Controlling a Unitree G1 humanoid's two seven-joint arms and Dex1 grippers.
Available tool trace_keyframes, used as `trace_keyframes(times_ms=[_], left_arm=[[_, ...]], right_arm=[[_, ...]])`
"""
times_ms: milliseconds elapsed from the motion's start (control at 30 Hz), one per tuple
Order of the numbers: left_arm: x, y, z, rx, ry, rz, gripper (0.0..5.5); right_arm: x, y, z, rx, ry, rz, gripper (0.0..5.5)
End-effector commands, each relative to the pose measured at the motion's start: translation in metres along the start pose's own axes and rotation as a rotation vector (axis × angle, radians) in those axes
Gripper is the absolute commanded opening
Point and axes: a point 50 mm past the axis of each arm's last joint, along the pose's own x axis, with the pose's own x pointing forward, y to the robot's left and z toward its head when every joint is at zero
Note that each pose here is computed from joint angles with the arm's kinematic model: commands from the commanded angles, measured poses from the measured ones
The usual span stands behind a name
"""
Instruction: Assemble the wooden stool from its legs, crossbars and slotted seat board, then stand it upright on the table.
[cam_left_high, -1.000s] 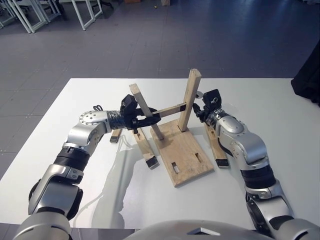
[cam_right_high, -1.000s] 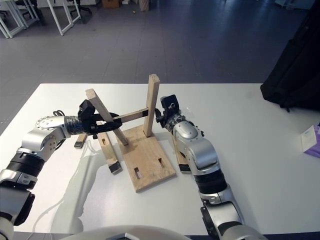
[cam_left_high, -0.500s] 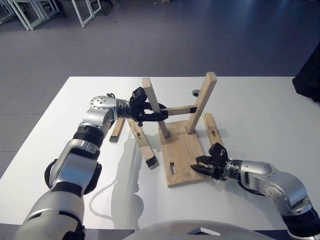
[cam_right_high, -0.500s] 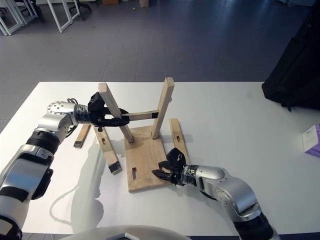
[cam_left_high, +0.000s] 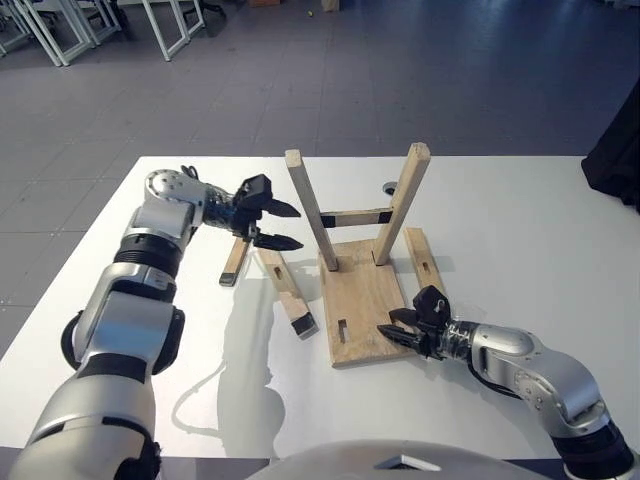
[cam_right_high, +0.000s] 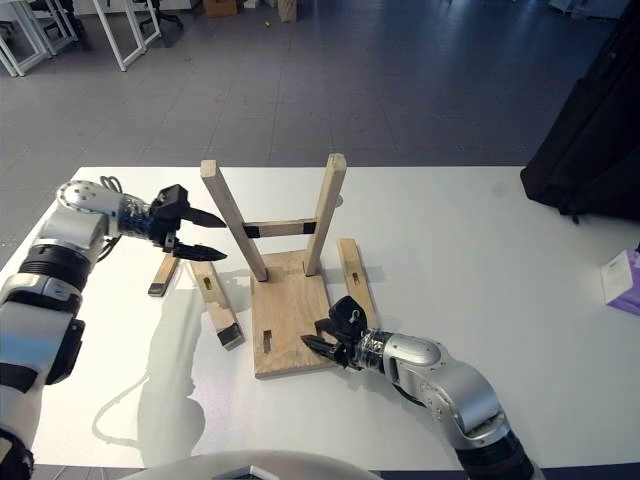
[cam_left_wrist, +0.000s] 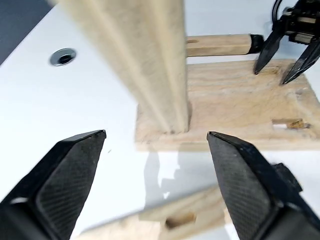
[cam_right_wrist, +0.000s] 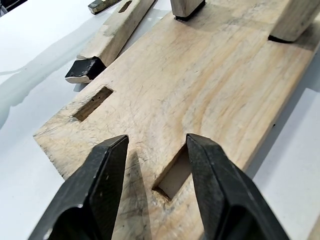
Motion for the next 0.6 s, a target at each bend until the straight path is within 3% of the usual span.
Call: trace_keyframes(times_ms=[33,133,267,367,600], left_arm=[[-0.041,0.003,-0.019,-0.041,0.087,0.278,3.75],[-0.049,-0.006,-0.033,-0.199,0.038,0.562,3.75],[-0.020,-0.055,-0.052,-0.358,-0.084,0.921,3.75],[-0.001,-0.089,-0.071,-0.468,-0.039,1.015,3.75],[-0.002,-0.116,-0.098,-0.554,0.081,1.133,3.75]], right_arm=[[0.001,-0.001,-0.018,0.058,0.081,-0.069,2.13],[-0.003,-0.002,-0.013,0.064,0.037,-0.129,2.13],[-0.009,0.001,0.017,0.115,-0.112,-0.161,2.13],[-0.013,0.004,0.043,0.106,-0.200,-0.152,2.13],[-0.016,0.003,0.054,0.104,-0.190,-0.157,2.13]])
